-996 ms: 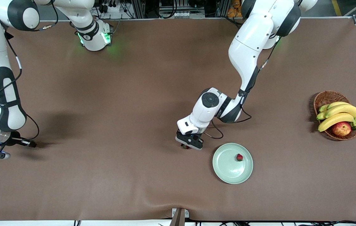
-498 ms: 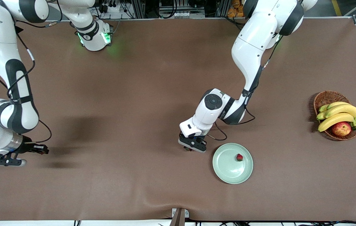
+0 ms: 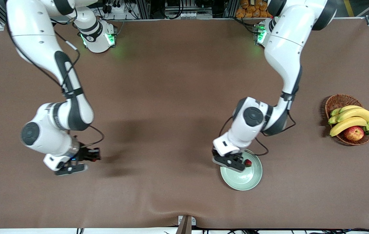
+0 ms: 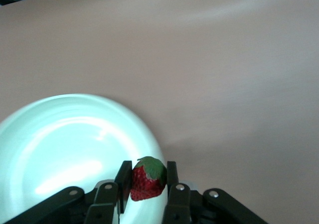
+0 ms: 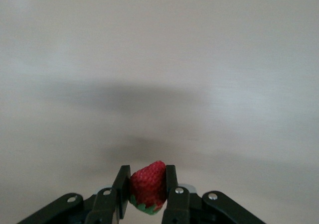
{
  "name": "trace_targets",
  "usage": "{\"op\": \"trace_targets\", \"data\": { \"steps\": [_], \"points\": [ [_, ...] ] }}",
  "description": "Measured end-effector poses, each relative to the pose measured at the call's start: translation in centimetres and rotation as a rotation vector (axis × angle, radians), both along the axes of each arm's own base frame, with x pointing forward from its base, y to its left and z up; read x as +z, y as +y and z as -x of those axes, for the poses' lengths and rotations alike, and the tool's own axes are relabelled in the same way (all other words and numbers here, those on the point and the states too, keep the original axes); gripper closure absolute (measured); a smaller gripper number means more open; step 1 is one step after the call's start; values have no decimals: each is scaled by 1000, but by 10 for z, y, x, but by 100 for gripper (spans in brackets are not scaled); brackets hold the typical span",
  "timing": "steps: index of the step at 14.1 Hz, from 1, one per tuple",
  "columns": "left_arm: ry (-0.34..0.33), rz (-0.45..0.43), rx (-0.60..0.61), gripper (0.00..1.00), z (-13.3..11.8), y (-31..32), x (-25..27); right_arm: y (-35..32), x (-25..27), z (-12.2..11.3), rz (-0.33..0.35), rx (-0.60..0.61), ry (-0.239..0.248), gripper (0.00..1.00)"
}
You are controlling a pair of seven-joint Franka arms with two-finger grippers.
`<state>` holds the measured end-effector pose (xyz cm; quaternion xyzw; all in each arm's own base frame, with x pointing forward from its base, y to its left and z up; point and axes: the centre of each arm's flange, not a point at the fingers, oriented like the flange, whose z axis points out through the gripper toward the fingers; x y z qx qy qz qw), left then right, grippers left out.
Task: Collect all strawberries into plate
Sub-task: 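Drop the strawberry into the plate while the right gripper carries the last one, then set the last strawberry mid-table with the right gripper and withdraw it to rest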
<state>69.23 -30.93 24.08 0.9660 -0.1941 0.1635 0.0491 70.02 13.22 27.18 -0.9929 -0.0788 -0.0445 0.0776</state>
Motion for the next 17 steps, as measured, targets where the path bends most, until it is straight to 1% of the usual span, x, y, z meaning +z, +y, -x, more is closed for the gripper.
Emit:
{"op": "trace_targets", "data": {
  "steps": [3,4,6,7,8,9,13,14,15,16,17],
  "points": [
    [6,-47,-29,68,-23,75,-14,103,0,20,-26,-50,-36,67],
    [8,-51,-24,68,-26,86,-16,136,-5,29,-36,-70,-52,67],
    [13,-50,-23,68,-26,88,-19,200,-19,51,-59,-111,-75,67],
    [15,-48,-26,62,-24,84,-20,230,-27,63,-70,-128,-79,67],
    [16,-46,-29,53,-23,81,-20,257,-33,74,-81,-140,-80,67],
    [16,-45,-30,41,-23,79,-20,283,-38,85,-92,-150,-81,67],
    [13,-43,-31,3,-23,78,-19,369,-55,127,-138,-150,-96,67],
    [11,-41,-32,0,-23,77,-18,385,-60,139,-143,-140,-97,67],
    [9,-38,-33,0,-23,75,-17,398,-66,151,-144,-128,-94,67],
    [8,-33,-35,0,-22,72,-14,408,-69,160,-143,-114,-92,63],
    [7,-26,-37,0,-21,68,-12,415,-70,167,-143,-102,-92,52]
  ]
}}
